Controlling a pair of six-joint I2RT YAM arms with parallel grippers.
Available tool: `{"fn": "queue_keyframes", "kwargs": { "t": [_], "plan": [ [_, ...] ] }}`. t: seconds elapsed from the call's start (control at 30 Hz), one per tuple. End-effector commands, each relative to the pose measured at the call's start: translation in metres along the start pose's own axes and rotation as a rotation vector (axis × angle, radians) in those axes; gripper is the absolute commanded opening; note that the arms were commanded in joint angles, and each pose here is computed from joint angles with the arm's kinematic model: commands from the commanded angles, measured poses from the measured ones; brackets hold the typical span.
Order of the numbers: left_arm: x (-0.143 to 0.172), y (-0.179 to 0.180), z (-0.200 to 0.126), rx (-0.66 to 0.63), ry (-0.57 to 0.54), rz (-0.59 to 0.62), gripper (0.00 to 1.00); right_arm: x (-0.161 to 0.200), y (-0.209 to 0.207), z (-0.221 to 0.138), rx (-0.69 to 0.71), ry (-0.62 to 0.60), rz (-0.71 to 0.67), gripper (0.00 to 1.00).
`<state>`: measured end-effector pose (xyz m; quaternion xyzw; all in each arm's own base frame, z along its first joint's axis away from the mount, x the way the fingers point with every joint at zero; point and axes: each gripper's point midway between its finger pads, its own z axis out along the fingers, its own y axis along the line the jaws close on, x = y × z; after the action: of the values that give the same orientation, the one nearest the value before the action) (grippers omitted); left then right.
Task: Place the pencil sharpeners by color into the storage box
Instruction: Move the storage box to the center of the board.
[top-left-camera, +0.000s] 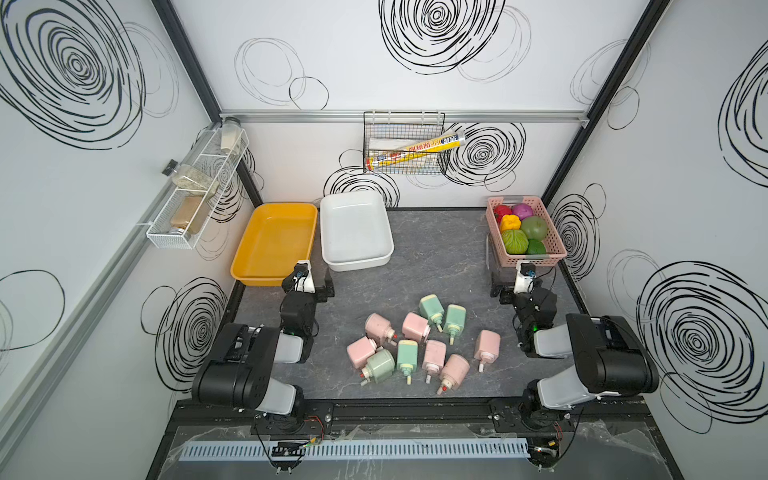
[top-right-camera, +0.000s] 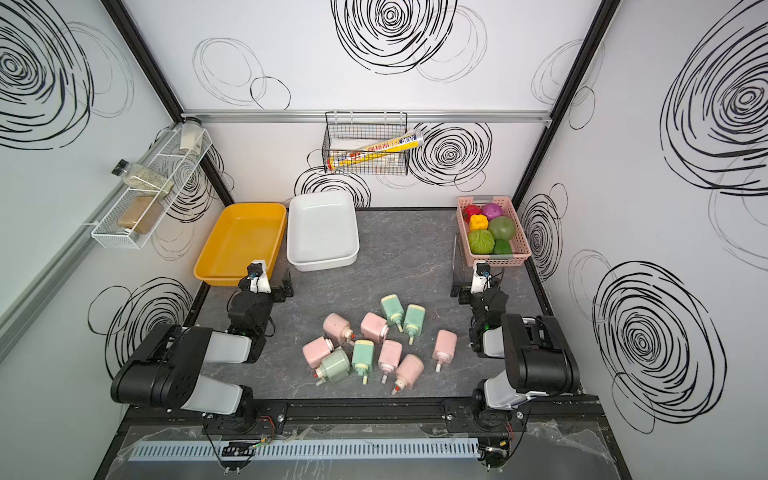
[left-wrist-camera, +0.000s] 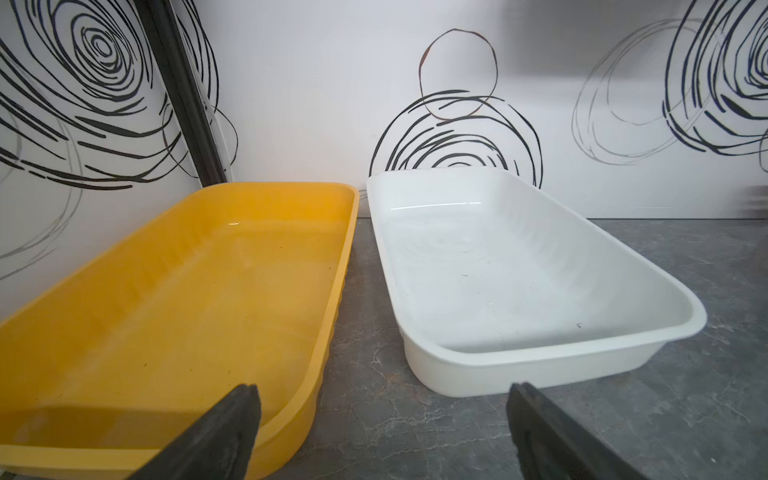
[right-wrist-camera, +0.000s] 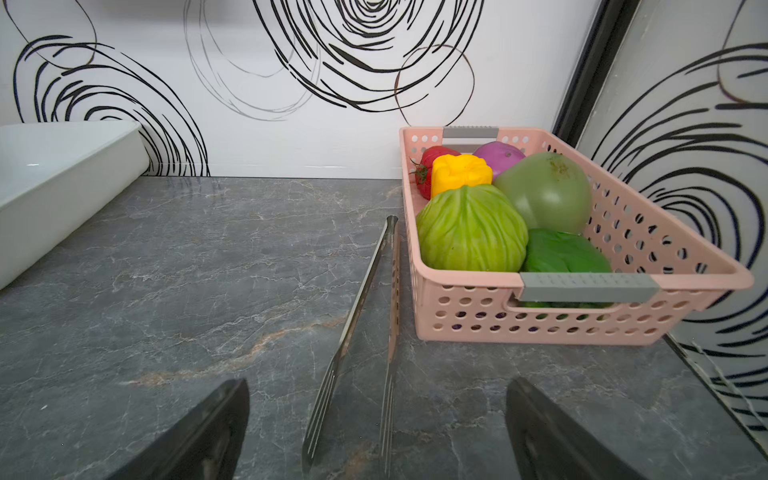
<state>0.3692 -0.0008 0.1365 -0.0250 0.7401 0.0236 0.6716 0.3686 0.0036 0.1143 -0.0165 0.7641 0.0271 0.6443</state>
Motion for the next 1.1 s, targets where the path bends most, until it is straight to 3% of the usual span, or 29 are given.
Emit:
{"fn": "queue_keyframes", "kwargs": {
  "t": [0.0,0.9,1.07],
  "plan": [
    [-0.010,0.000,-0.002,0.004,-0.041,-0.013,0.99,-0.010,0.001,0.003,-0.003,-0.028,-0.008,1.00],
    [-0.011,-0.010,0.001,0.050,-0.027,0.010,0.99,-0.013,0.004,0.000,-0.018,-0.041,-0.017,1.00],
    [-0.037,-0.001,0.002,-0.018,0.001,-0.009,0.99,-0.037,-0.010,-0.007,0.071,-0.049,0.022,1.00]
  ]
}}
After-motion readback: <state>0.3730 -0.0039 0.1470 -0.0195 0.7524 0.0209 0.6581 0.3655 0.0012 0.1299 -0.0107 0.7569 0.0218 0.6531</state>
